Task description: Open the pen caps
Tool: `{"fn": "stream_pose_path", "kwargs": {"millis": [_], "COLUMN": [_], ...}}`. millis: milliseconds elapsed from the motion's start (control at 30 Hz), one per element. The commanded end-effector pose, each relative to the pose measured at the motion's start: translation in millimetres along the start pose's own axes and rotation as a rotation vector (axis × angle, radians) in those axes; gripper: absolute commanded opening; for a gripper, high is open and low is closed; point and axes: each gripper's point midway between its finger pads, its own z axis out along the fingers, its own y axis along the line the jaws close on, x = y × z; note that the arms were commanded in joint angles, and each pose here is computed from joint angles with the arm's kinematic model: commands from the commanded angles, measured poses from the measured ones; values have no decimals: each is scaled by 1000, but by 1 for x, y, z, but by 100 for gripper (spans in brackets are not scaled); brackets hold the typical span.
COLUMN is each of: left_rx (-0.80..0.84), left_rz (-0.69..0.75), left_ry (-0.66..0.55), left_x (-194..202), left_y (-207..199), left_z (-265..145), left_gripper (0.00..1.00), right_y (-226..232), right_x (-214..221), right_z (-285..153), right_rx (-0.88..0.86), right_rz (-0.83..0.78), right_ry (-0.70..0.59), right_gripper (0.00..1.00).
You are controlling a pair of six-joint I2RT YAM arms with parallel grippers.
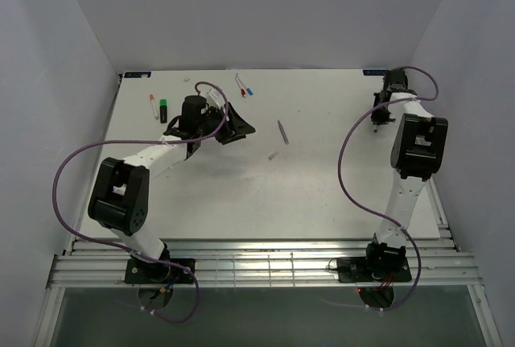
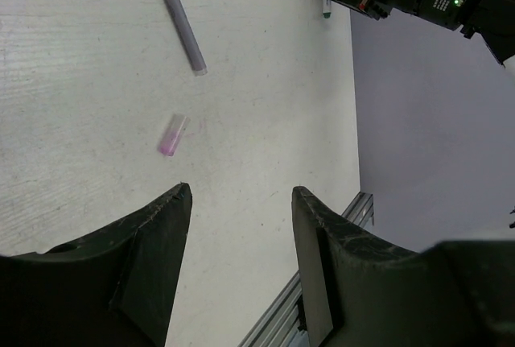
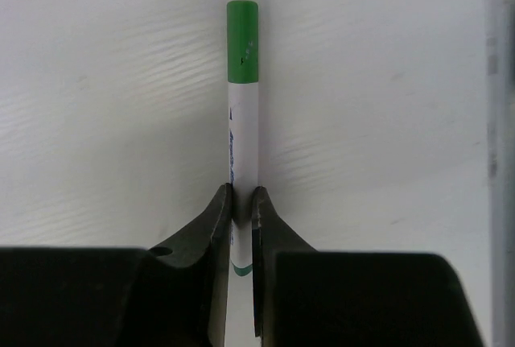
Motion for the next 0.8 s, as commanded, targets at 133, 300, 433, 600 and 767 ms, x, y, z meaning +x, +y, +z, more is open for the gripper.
{"fn": "stream_pose_path", "kwargs": {"millis": [133, 300, 433, 600, 767], "left_rx": [49, 22, 3, -16, -7], "left_rz": [68, 72, 60, 36, 17], "left_ry": [-5, -9, 0, -9, 7], "left_x": [-21, -32, -34, -32, -24], "left_y": [-35, -40, -35, -30, -32], "left_z": [-8, -7, -1, -1, 7], "left_gripper": [62, 62, 62, 62, 62], "right_y": [182, 255, 293, 326, 345], "right_x": [0, 84, 127, 152, 149], "right_z": [-146, -211, -251, -285, -299], "right_rx": [-398, -685, -866, -990, -1037], "right_rz": [-130, -207, -265, -312, -340], "right_ry": [-125, -71, -60, -50, -66], "right_gripper": [8, 8, 8, 8, 8]}}
